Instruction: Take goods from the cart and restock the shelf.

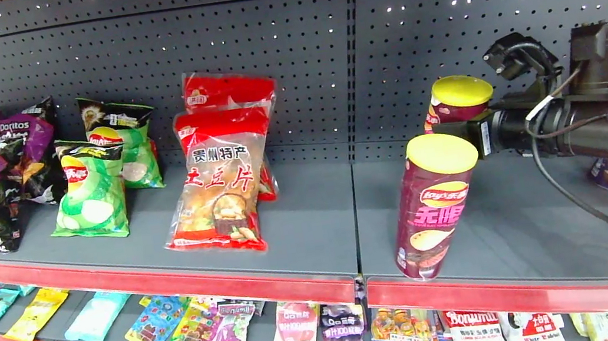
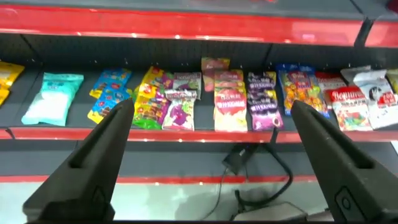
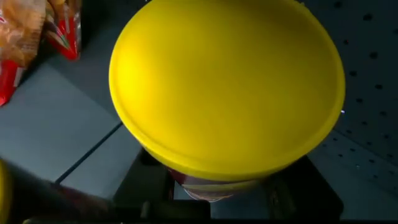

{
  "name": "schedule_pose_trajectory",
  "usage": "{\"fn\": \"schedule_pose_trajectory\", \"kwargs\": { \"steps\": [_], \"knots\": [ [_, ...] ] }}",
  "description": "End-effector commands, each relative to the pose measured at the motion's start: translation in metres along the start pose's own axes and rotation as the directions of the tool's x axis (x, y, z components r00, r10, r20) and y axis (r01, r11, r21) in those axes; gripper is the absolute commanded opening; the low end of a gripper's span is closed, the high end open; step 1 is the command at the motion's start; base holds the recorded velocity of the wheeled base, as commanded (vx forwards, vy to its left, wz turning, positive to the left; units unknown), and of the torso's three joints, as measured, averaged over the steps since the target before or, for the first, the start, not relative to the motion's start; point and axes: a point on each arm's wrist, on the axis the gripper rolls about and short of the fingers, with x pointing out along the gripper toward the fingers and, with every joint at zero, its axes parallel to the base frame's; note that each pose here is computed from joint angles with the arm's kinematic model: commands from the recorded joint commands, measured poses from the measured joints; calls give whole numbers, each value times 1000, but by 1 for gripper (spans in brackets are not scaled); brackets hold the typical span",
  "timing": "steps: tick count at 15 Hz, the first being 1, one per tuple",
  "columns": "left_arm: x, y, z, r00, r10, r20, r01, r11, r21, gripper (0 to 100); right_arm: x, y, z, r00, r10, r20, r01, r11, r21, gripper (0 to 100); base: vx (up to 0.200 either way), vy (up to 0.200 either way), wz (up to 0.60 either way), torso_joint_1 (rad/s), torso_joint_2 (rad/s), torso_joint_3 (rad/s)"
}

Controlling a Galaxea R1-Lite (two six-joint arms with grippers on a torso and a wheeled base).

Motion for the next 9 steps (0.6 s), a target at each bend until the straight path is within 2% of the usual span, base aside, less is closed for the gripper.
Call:
{"fn": "schedule_pose_trajectory", "kwargs": {
  "steps": [1,5,9],
  "knots": [
    [-2,0,1,1000,1,22,-1,1000,0,100,13,-1,-4,1000,3,-18,-3,1000,2,0,0,0,0,0,0,0],
    [-3,0,2,1000,1,28,-1,1000,0,100,30,-3,-3,998,55,-11,-54,998,13,0,0,0,0,0,0,0],
    [-3,0,5,999,1,32,-1,1000,0,100,46,-13,-5,999,39,-4,-39,999,18,0,0,0,0,0,0,0]
  ]
}}
